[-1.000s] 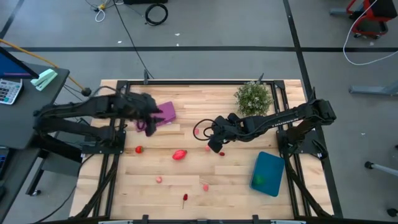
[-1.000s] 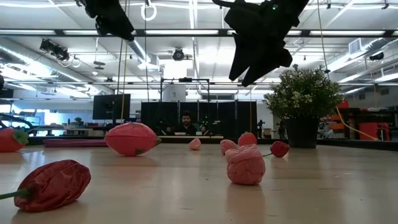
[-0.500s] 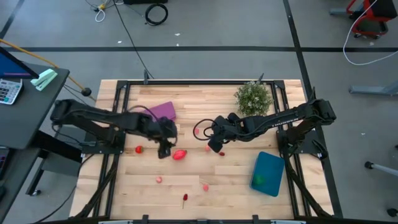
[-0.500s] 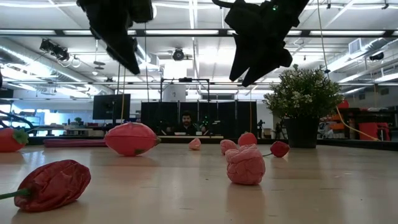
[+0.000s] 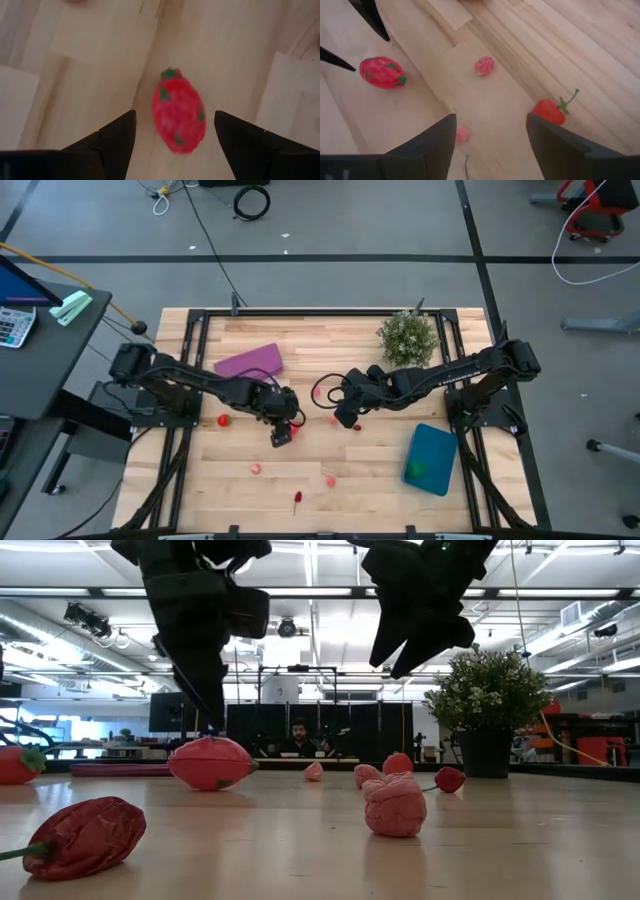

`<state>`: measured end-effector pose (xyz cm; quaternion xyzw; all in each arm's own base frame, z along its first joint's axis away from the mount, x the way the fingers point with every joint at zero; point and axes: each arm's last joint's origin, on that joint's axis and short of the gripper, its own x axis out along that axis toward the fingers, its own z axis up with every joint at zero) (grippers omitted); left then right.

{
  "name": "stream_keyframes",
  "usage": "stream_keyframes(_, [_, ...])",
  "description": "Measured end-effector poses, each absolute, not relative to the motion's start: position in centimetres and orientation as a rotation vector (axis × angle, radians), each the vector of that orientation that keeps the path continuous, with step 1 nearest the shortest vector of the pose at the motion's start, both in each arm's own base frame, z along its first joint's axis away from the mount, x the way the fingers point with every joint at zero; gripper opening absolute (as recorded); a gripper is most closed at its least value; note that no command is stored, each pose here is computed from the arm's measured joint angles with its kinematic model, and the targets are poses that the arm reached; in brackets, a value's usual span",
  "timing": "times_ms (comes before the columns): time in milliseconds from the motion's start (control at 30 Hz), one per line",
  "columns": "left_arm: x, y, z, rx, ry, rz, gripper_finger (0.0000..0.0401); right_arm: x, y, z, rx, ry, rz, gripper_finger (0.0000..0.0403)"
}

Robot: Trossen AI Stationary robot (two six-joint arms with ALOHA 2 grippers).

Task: Pick and placing Produce into tupperware
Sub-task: Put the red dragon fruit into the blue bin

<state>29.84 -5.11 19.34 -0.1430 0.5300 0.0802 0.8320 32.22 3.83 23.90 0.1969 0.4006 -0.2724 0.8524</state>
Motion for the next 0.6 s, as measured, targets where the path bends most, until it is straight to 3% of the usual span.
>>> stream_keyframes(600, [30.5, -5.5, 18.2, -0.337, 1.129, 0.188, 0.0277, 32.2, 3.7, 23.9, 0.295, 0.873, -0.519, 0.0250])
